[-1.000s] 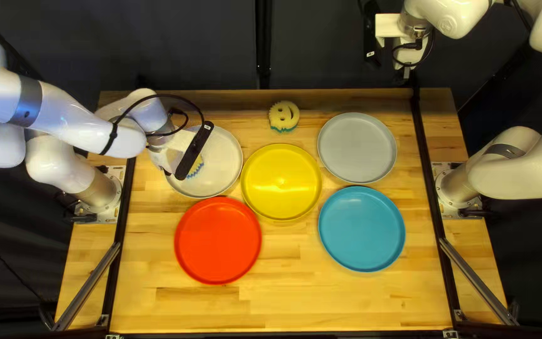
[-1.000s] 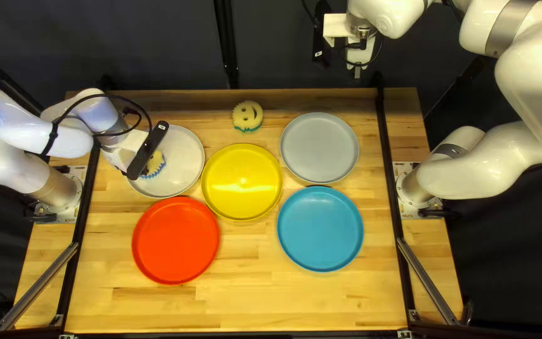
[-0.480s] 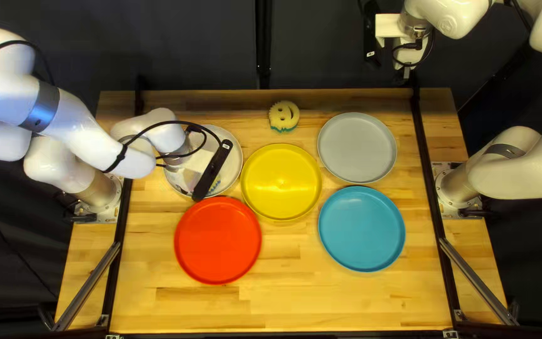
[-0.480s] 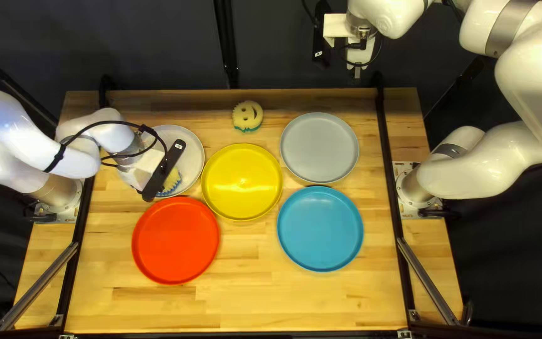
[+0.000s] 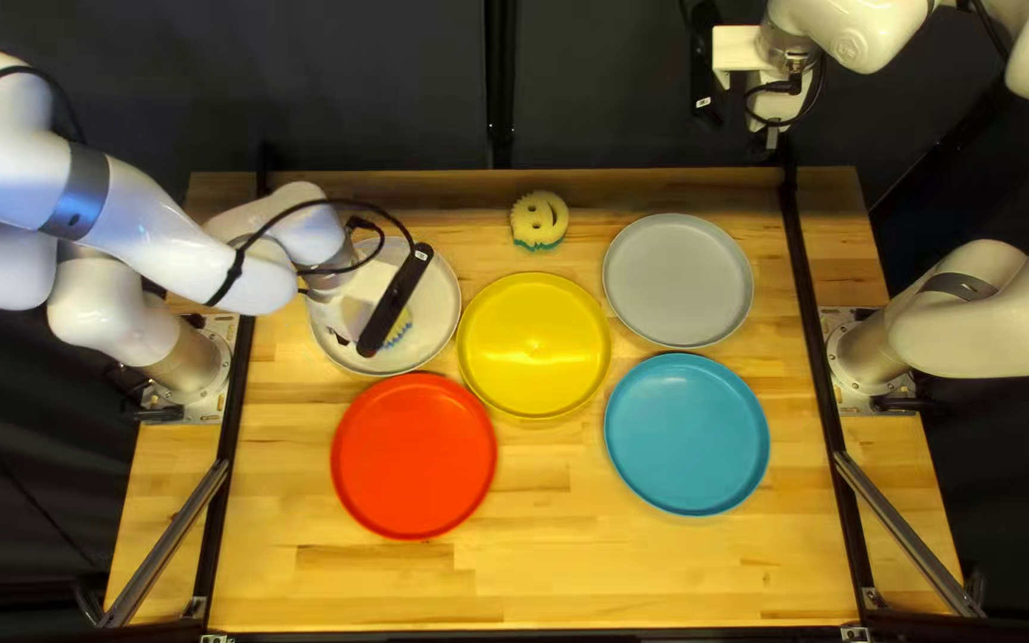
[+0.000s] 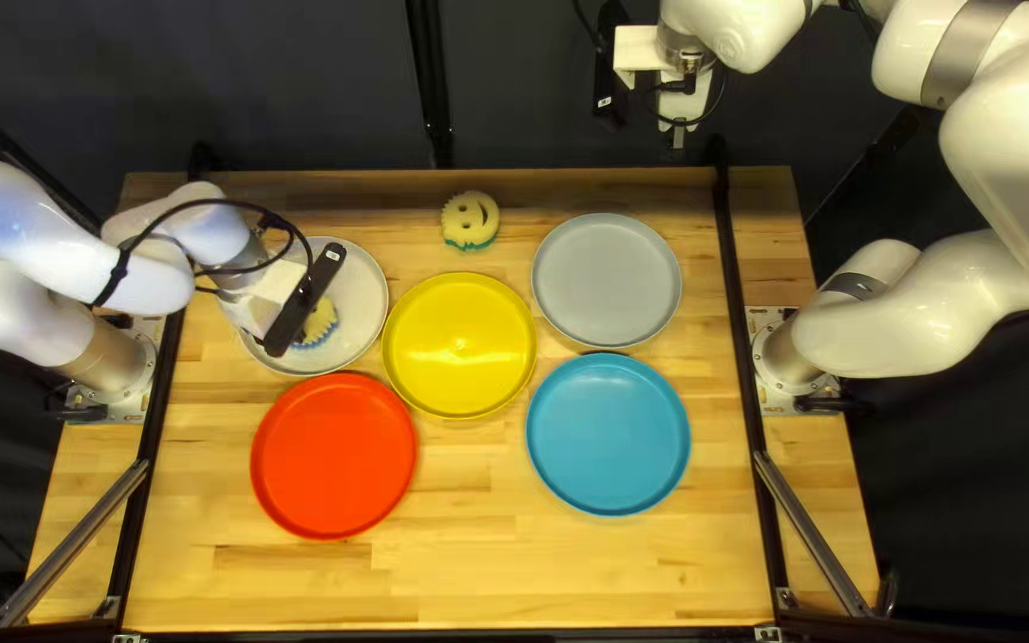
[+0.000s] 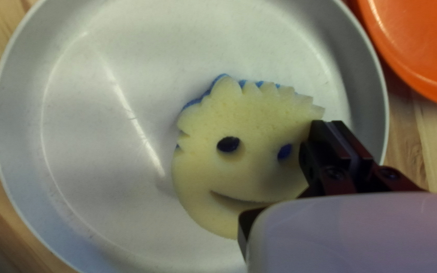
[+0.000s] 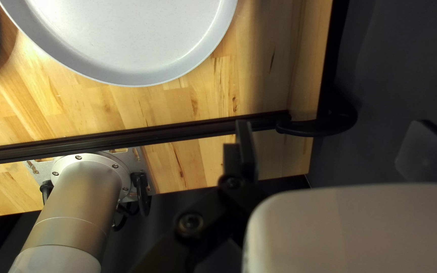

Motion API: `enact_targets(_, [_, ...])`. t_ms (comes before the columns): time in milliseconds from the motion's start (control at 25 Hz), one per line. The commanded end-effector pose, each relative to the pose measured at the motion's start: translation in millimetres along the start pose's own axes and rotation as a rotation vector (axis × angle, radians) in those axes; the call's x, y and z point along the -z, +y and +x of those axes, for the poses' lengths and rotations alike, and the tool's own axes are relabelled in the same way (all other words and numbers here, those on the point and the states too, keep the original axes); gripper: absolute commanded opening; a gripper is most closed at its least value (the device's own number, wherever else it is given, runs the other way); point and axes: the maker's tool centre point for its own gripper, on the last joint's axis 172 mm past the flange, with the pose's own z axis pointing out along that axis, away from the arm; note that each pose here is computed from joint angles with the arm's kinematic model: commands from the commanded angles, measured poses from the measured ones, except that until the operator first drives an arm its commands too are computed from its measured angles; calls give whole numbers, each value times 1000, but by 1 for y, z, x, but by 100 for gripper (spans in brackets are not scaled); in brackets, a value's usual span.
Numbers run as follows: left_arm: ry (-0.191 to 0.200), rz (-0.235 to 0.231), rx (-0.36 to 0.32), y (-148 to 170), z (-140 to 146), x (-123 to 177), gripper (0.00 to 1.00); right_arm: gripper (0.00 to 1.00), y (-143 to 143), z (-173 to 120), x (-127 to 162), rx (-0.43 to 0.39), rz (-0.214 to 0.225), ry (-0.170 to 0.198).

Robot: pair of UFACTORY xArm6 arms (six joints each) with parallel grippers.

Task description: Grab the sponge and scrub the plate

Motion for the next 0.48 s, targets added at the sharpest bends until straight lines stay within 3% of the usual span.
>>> enact_targets(40, [-10,-8,4,-5,-19,10,0,100,0,0,0,0,0,0])
enact_targets(160, [-14,-8,10,-6,-21,14,0,100,0,0,0,0,0,0])
enact_targets(480, [13,3,-11,7,29,-7,0,100,0,0,0,0,0,0])
